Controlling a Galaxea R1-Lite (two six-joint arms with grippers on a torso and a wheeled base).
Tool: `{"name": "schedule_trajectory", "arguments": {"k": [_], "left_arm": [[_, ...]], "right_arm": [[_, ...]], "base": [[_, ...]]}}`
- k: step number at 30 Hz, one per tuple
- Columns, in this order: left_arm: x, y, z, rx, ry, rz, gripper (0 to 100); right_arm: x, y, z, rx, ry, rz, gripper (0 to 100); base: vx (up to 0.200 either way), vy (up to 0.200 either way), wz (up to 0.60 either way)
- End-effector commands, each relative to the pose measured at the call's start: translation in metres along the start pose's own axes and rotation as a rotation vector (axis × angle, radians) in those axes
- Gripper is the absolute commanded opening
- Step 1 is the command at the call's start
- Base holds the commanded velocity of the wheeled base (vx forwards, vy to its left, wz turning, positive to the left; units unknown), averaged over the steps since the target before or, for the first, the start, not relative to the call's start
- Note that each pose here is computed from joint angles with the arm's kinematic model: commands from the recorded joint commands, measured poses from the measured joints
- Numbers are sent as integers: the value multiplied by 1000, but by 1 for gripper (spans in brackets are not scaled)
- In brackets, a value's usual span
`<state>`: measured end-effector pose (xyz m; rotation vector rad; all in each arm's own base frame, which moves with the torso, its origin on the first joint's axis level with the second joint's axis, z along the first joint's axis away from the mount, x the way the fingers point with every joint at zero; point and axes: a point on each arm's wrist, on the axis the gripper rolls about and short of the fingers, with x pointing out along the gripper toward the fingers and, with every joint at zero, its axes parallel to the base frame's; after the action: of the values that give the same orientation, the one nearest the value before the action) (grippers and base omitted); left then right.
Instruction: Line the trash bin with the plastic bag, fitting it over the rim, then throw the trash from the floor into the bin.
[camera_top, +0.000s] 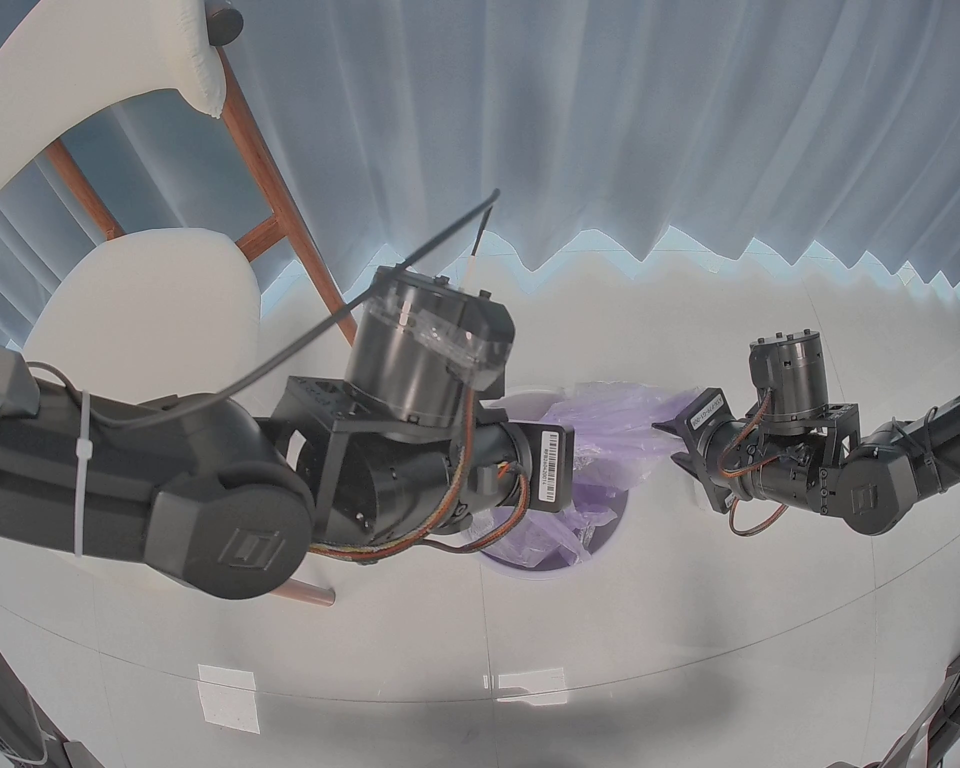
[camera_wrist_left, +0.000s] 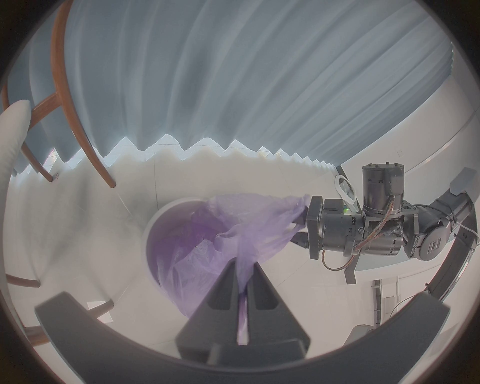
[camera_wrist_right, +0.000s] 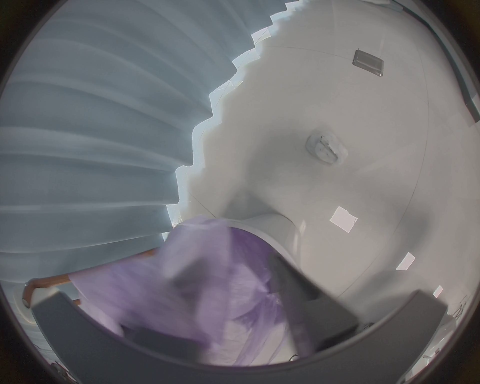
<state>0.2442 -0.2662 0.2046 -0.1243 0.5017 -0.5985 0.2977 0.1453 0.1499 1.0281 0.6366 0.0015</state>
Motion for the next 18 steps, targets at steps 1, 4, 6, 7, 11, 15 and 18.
{"name": "schedule_trajectory", "arguments": {"k": [1,4,6,7,11,15,18], "left_arm": [[-9,0,5,-7,-20,-7,0],[-12,1,2,-5,-12,-6,0],[-12,2,-1,-2,-2,-2,0],[-12,2,-1,-2,-2,-2,0],[-12,0,-5,2,10,-5,0],[-13,0,-6,1,13,-7,0],[-16,-1,-3,-17,-23,-21,100]], "right_arm": [[-7,9,3,-4,-12,35,0],[-9,9,4,-40,-13,40,0],[-8,8,3,-56,-11,35,0],[-8,8,3,-56,-11,35,0],[-7,9,4,-68,-14,41,0],[-6,11,5,-67,-18,47,0],[-4,13,6,-64,-23,52,0]], "base": [[0,0,0],[0,0,0],[0,0,0],[0,0,0],[0,0,0],[0,0,0],[0,0,0]]}}
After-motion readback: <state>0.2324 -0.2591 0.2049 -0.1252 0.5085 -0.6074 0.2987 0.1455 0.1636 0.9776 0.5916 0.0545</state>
